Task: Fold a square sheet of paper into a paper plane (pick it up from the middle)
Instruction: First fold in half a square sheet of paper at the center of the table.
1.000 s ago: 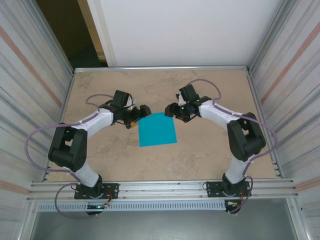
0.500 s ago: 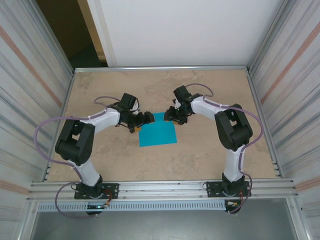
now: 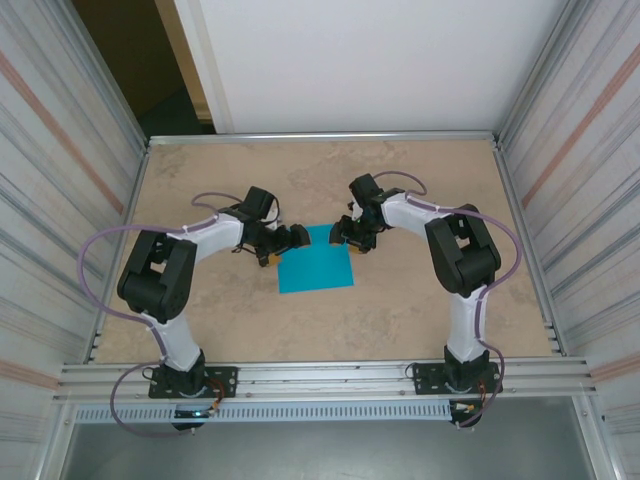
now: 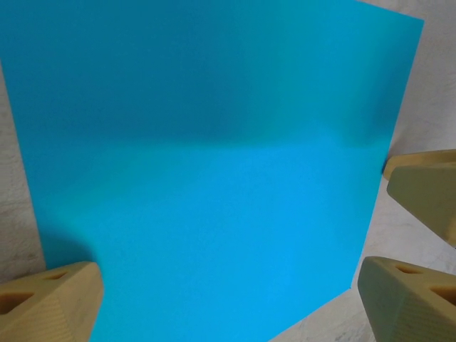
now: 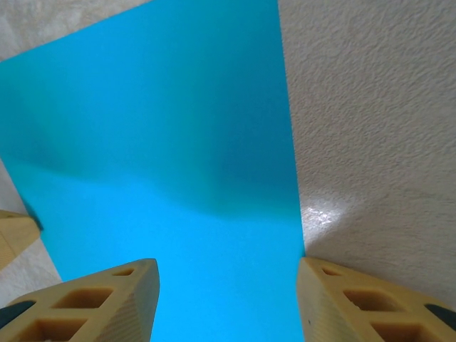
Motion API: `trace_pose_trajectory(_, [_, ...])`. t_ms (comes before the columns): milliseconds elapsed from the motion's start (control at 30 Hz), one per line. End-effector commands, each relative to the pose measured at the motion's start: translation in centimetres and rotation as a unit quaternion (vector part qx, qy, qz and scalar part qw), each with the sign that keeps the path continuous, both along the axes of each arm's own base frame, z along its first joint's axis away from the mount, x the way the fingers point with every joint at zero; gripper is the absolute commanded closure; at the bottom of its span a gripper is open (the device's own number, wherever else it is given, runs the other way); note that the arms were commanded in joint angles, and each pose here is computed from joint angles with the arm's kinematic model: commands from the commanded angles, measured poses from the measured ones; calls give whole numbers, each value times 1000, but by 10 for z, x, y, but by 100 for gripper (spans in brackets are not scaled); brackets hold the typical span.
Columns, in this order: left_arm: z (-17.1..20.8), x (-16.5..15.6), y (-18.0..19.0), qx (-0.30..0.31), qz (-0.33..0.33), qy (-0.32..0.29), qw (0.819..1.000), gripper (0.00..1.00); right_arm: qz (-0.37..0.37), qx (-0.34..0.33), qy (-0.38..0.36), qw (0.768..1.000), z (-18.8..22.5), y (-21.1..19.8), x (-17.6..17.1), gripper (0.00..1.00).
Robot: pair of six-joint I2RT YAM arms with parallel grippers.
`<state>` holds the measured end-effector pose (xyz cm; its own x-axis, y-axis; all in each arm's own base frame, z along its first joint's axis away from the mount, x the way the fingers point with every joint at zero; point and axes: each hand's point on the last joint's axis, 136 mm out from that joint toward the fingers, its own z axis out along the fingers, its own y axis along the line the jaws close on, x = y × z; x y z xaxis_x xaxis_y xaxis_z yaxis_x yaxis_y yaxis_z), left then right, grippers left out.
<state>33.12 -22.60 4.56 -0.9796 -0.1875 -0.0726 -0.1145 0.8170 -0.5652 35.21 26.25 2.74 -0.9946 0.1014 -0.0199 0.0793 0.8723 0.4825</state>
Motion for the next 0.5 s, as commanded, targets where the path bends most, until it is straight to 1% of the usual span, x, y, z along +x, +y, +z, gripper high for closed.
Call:
trace_pose_trajectory(0, [-12, -5, 5, 9, -1, 17, 1000, 6, 10, 5, 22, 1000, -9, 5, -7, 48])
trace_pose_trajectory(233, [-26, -12, 5, -2, 13, 34, 999, 4, 17, 14, 31, 999, -14, 10, -12, 48])
trace_pose_trajectory(333, [-25, -12, 4, -13, 18, 33, 999, 2, 18, 16, 30, 999, -13, 12, -12, 48])
trace_pose_trajectory(467, [-21, -10, 2, -32, 22, 20, 999, 1, 21, 27, 25, 999, -10, 19, -10, 48])
